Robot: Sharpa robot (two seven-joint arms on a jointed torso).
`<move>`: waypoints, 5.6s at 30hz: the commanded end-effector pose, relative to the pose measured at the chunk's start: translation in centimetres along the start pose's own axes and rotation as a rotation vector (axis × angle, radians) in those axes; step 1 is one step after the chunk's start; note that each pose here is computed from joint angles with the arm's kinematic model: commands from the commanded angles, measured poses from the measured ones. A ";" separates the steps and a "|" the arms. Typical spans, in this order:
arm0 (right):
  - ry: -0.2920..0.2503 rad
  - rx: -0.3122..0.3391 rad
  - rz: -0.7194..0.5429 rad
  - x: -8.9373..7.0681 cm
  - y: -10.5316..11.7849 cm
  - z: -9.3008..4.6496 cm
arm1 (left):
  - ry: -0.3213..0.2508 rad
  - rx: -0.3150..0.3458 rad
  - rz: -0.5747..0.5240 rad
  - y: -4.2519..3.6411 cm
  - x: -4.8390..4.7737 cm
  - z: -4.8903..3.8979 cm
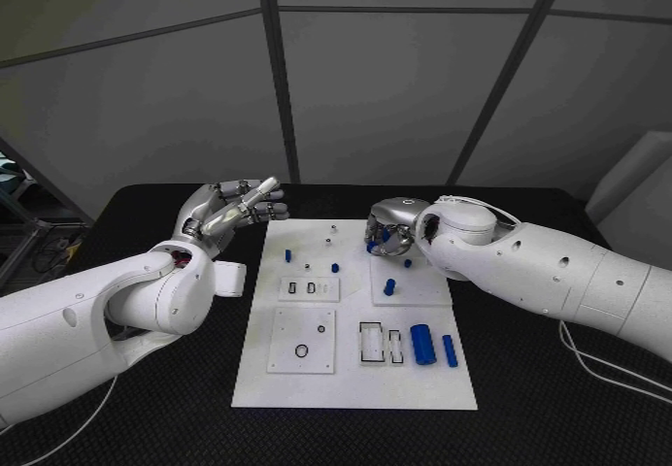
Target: Assemble the parts on the task board
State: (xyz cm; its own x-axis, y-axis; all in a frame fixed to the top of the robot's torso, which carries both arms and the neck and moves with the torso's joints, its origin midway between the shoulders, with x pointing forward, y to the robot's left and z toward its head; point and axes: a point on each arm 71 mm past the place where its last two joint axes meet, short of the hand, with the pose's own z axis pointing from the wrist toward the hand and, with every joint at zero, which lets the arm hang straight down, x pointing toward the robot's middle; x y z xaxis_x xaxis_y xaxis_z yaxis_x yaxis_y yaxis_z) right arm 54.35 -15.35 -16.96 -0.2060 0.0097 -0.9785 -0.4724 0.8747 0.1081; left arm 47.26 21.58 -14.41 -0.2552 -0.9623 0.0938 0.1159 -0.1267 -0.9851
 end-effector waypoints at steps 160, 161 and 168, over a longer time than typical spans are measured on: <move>-0.020 0.211 0.204 -1.9 -5.5 -1.5 | 0.021 -0.012 -0.004 0.00 0.07 0.21; -0.020 0.212 0.201 -1.9 -5.5 -1.4 | 0.021 -0.012 -0.004 0.00 0.06 0.21; -0.014 0.214 0.184 -1.8 -5.5 -1.2 | 0.021 -0.013 -0.004 0.02 0.03 0.22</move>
State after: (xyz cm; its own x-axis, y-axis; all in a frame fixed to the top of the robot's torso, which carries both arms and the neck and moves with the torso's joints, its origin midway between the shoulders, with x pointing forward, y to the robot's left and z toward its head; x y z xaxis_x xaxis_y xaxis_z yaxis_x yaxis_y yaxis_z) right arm 56.22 -20.89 -15.66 -0.2589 0.2083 -0.9432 -0.2288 0.9355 0.2694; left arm 47.47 21.64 -14.58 -0.2610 -0.9606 0.0951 0.0920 -0.1228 -0.9882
